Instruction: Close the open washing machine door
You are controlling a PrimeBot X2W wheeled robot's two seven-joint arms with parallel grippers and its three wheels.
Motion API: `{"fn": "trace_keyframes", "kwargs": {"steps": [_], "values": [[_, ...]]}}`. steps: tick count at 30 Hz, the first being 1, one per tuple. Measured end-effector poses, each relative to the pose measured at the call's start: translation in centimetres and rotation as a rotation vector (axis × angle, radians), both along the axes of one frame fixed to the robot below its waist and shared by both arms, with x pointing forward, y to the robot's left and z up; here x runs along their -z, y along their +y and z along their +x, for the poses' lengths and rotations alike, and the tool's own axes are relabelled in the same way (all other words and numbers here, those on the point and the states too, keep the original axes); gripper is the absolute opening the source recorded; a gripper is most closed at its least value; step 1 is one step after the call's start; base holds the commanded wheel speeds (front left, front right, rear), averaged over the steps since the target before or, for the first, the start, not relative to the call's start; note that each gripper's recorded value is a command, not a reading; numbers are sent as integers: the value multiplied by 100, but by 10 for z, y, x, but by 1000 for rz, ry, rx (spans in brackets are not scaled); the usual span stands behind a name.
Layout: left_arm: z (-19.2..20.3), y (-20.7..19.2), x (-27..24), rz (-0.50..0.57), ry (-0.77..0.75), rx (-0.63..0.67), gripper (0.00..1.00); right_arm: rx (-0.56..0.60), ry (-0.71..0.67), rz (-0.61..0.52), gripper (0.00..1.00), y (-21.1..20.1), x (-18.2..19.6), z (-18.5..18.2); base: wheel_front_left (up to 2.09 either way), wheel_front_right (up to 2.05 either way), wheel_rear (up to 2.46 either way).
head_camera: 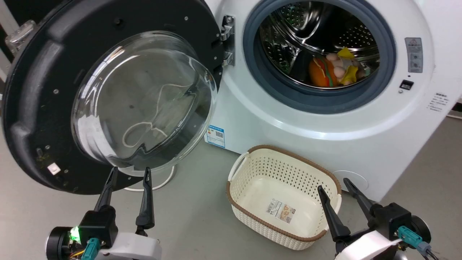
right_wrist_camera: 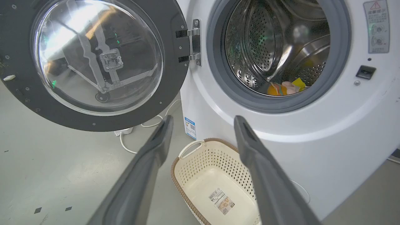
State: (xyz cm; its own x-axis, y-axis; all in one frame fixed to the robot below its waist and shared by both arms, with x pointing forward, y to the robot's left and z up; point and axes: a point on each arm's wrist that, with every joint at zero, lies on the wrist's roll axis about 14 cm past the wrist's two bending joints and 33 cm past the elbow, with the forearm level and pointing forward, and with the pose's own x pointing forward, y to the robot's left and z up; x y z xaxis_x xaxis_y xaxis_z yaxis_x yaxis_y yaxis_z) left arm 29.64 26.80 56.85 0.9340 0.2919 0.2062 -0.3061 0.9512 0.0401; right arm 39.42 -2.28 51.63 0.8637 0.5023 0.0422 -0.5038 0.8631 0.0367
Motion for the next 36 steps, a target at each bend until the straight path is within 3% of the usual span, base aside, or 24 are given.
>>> {"fn": "trace_keyframes", "kwargs": {"steps": [6,7,8,9,16,22,27,30,36], "values": [[-8,6,0,2,-8,-25,100,-25,-6,13,100,9,-1,0,0,0,0],[-10,8,-1,0,-13,-29,73,-29,-6,14,100,11,-1,0,0,0,0],[-11,8,-2,-1,-16,-29,17,-33,-8,16,100,12,-1,0,0,0,0],[-12,9,-2,0,-17,-29,0,-37,-9,17,100,13,-1,0,0,0,0],[-24,29,-13,-45,-78,-67,0,-51,-4,24,100,19,3,3,0,0,0],[-36,74,-49,-106,-231,-147,0,-51,18,25,100,19,11,5,0,0,0],[-37,130,-80,-307,-401,-214,0,-55,31,25,100,20,18,9,0,0,0],[-33,165,-92,-361,-398,-249,0,-57,41,25,100,19,22,13,0,0,0],[-22,227,-80,-582,-309,-337,0,-67,38,30,100,21,25,22,0,0,0]]}}
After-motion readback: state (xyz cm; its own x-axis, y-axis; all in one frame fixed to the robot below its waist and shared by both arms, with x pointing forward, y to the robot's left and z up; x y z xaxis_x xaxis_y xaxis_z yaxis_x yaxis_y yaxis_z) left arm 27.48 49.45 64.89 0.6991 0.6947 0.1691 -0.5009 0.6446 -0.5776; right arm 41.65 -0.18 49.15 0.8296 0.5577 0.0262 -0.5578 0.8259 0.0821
